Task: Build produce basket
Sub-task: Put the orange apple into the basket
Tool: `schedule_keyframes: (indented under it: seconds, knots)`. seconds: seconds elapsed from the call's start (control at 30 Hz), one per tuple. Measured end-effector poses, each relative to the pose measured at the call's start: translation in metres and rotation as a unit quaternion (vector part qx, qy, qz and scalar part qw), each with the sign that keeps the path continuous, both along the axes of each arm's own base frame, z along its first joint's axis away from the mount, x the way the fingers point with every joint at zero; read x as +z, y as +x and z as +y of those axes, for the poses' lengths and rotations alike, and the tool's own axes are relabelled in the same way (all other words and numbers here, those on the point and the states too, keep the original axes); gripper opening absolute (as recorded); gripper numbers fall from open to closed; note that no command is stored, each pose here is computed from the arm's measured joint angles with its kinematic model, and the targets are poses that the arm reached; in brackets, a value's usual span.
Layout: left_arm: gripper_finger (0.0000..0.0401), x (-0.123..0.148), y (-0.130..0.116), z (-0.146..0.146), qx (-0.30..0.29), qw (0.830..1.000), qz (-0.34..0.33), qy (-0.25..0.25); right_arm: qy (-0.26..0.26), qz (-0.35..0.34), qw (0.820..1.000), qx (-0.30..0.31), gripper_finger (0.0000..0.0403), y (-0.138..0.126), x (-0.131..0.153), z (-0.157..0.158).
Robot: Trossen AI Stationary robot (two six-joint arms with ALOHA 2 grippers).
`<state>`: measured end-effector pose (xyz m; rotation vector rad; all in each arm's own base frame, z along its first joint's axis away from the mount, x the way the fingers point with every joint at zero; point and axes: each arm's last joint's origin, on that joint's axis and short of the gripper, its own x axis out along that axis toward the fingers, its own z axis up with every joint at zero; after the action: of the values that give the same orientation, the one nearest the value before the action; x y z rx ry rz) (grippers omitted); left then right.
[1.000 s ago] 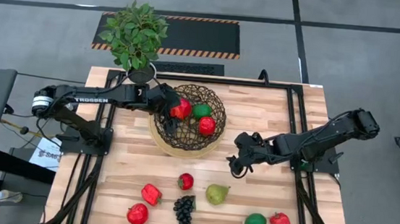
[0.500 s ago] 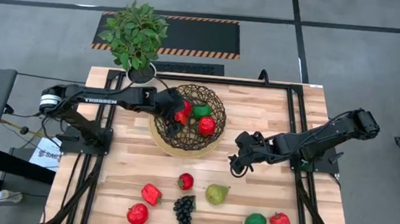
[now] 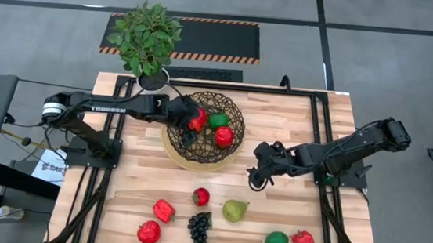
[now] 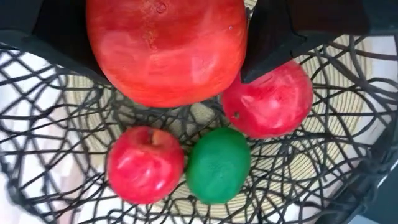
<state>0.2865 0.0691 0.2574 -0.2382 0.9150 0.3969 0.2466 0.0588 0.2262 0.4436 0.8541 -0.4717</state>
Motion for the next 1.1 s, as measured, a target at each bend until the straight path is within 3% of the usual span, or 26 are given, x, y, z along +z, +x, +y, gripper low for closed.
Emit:
schedule_keyframes:
  seconds: [0.23, 1.1]
  knots:
    - [0.0318, -0.008, 0.002, 0.003, 0.025, 0.999, 0.028, 0.038, -0.005, -0.005, 1.000, 0.005, 0.0379, 0.002, 0.001, -0.002]
    - [0.0323, -0.044, 0.018, 0.008, 0.043, 0.993, 0.094, 0.054, -0.008, -0.005, 1.000, 0.011, 0.0379, 0.002, 0.001, -0.002]
